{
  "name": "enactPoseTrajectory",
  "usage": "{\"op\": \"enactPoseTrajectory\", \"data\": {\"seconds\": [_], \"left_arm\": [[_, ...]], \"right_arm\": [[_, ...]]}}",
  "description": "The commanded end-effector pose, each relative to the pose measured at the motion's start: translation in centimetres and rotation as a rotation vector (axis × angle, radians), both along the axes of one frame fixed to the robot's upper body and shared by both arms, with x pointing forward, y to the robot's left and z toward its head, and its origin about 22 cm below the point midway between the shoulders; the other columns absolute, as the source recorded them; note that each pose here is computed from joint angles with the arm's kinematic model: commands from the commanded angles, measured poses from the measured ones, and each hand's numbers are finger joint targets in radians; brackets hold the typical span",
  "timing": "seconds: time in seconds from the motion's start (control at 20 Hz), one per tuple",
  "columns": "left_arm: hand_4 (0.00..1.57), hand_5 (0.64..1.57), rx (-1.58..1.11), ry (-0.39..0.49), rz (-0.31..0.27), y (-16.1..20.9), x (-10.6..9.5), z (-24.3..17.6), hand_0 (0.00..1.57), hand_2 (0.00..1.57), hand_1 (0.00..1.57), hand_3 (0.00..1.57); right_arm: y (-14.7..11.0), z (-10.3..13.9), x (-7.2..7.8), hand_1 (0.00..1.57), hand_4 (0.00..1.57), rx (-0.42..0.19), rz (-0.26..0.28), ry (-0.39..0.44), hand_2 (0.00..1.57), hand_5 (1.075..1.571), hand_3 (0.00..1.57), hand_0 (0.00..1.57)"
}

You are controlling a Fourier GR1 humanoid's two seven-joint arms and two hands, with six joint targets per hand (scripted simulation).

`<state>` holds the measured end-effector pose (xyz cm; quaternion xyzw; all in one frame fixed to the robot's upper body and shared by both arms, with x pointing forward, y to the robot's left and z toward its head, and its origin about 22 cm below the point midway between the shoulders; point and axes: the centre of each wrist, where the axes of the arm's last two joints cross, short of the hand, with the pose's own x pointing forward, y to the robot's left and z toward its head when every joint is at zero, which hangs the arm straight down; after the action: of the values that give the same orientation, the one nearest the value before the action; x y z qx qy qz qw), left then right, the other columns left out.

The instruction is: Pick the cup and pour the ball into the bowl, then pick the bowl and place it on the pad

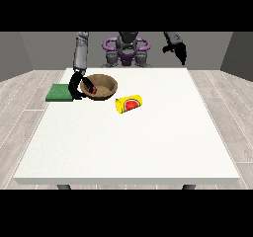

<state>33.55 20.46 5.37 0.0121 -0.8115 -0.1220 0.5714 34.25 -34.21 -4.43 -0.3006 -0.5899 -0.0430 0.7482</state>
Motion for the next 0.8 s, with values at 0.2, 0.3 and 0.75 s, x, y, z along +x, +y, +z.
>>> {"op": "enactPoseTrajectory", "data": {"seconds": [0.2, 0.3, 0.75], "left_arm": [[1.0, 1.407, -0.029, 0.21, 0.197, 5.4, -0.9, -5.6, 0.0, 0.0, 0.0, 0.0], [1.01, 1.407, -0.03, 0.205, 0.172, 6.1, -1.6, -5.5, 0.0, 0.0, 0.0, 0.0], [1.05, 1.435, -0.032, 0.179, 0.215, 8.3, -2.7, -6.6, 0.0, 0.0, 0.0, 0.0]], "right_arm": [[2.9, 5.5, 4.3, 1.57, 0.8, -0.021, 0.081, 0.216, 1.57, 1.564, 0.87, 1.57], [1.7, 7.4, 5.0, 1.57, 0.82, 0.013, 0.027, 0.21, 1.57, 1.568, 0.78, 1.57], [-1.3, 6.4, 2.1, 1.57, 0.79, 0.059, 0.065, 0.188, 1.57, 1.57, 0.68, 1.57]]}}
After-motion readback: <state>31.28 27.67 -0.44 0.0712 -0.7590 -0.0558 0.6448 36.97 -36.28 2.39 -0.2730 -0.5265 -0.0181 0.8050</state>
